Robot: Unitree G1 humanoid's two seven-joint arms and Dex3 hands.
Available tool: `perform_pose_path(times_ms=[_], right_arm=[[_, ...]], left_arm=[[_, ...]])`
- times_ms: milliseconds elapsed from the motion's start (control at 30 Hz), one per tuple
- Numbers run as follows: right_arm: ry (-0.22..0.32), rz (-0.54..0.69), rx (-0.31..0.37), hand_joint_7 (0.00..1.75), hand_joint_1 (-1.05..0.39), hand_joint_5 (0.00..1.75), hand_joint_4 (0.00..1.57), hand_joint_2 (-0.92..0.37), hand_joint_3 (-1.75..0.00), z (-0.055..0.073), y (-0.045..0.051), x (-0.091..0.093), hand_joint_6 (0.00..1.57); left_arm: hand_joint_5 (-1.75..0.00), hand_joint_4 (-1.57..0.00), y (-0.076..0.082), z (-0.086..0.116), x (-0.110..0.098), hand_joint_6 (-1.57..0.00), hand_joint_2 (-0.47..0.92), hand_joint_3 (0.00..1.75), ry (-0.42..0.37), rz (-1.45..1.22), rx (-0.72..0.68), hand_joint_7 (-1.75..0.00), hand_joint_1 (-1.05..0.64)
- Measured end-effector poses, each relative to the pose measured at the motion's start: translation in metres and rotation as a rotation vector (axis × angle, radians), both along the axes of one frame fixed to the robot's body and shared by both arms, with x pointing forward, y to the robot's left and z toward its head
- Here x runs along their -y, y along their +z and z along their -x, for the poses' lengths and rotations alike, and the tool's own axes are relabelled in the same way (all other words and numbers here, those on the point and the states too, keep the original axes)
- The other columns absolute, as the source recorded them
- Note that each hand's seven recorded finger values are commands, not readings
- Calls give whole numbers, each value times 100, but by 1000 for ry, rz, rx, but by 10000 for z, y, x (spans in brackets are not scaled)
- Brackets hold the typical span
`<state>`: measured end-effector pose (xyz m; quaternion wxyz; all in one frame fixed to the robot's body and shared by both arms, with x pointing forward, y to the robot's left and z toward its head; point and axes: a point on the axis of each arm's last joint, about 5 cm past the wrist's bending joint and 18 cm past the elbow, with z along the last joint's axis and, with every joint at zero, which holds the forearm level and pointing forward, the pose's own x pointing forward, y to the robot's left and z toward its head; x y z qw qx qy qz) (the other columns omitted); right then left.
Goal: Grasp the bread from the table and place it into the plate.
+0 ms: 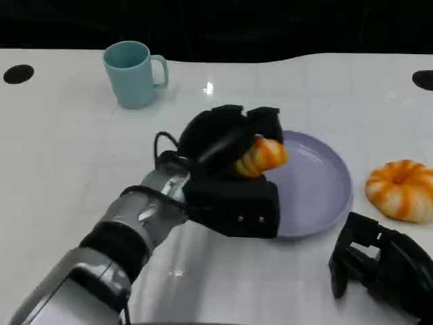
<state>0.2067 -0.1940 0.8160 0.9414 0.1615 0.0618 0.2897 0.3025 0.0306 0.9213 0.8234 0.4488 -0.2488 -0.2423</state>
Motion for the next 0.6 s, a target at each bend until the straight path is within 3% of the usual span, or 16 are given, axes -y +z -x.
perform_pose_path(times_ms=[167,300,400,433,500,567,600], right_arm=[[0,9,5,167,-59,175,73,-92,-28,1,2,3,58],[4,21,8,168,-58,175,73,-92,-29,-1,7,1,58],[4,22,9,168,-58,175,73,-92,-28,-1,8,0,58],[3,22,8,168,-58,175,72,-92,-28,0,9,0,57],[1,23,8,167,-58,175,72,-92,-29,2,11,-2,57],[1,23,9,168,-58,175,73,-92,-29,3,12,-2,57],[1,24,9,168,-58,175,73,-92,-28,3,13,-2,57]], left_arm=[[-175,-96,-9,12,131,-70,61,107,-27,-50,30,-175,-25],[-175,-96,-40,32,196,-66,67,85,-43,-114,92,-165,-26],[-175,-92,-62,44,231,-71,73,61,-38,-146,129,-133,-30],[-172,-82,-68,47,239,-67,78,55,-37,-152,137,-127,-31],[-159,-66,-73,48,249,-56,81,53,-37,-164,123,-120,-32],[-140,-51,-58,38,251,-40,87,48,-45,-183,76,-100,-34],[-122,-44,-49,32,250,-34,89,44,-52,-194,46,-84,-37]])
